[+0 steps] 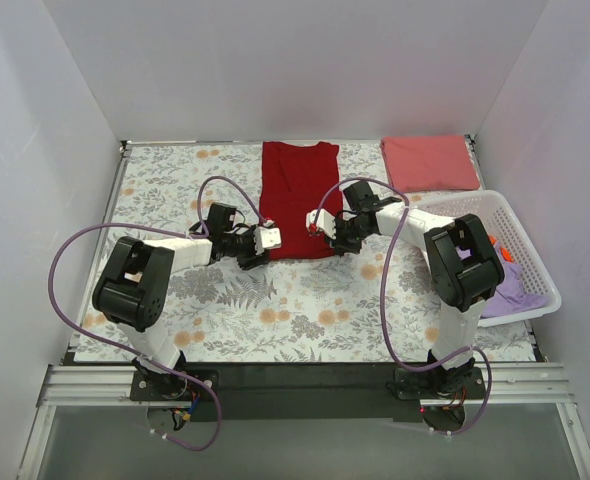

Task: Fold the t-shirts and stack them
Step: Fold the tshirt

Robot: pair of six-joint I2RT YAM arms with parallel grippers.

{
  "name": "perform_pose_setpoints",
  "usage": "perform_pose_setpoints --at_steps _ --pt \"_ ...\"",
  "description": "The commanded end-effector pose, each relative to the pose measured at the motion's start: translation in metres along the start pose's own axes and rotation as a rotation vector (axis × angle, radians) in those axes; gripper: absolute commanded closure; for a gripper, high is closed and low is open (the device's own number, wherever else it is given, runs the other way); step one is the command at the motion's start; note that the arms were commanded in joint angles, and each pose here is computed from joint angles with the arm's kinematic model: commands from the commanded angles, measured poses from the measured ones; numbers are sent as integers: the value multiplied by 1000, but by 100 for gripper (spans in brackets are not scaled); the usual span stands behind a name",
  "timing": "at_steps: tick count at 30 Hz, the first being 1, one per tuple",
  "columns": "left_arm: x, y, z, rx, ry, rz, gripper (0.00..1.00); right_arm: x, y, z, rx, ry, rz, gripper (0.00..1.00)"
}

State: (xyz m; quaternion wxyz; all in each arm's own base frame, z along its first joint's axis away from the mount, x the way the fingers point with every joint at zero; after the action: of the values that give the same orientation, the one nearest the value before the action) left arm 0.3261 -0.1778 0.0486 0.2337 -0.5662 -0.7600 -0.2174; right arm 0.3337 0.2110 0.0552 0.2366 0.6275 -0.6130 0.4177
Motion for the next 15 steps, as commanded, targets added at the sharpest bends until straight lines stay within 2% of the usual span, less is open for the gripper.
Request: perform_pose_setpoints --at_steps 1,4,7,8,9,15 --pt "5 11 -3 -41 14 -65 57 -7 17 13 -20 55 -49 99" --pt "1 9 2 -53 28 -43 59 -4 15 9 -21 43 -42 99" --pt "1 2 12 -73 61 -11 79 0 12 4 -27 30 -41 99" --pt "2 1 11 -89 60 -3 91 2 12 1 -25 23 -42 99" --pt "6 -3 8 -93 53 7 99 9 12 -4 -20 8 -48 99" --pt "30 -40 -20 -72 19 124 100 44 39 -32 -31 -66 -83 99"
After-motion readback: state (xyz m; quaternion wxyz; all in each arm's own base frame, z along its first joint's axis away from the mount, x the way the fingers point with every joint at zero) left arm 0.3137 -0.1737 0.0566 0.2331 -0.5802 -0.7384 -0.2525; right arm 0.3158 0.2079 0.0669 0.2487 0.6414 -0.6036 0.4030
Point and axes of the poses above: each gripper's point midway between its finger pads, its own x axis back along the fingers, its own y axis along the line the jaws close on, z = x × y, the point moved 4 cm from there along x, back along the fingers, and after that the axes turned 11 degrees about x, right-handed, at the moved point
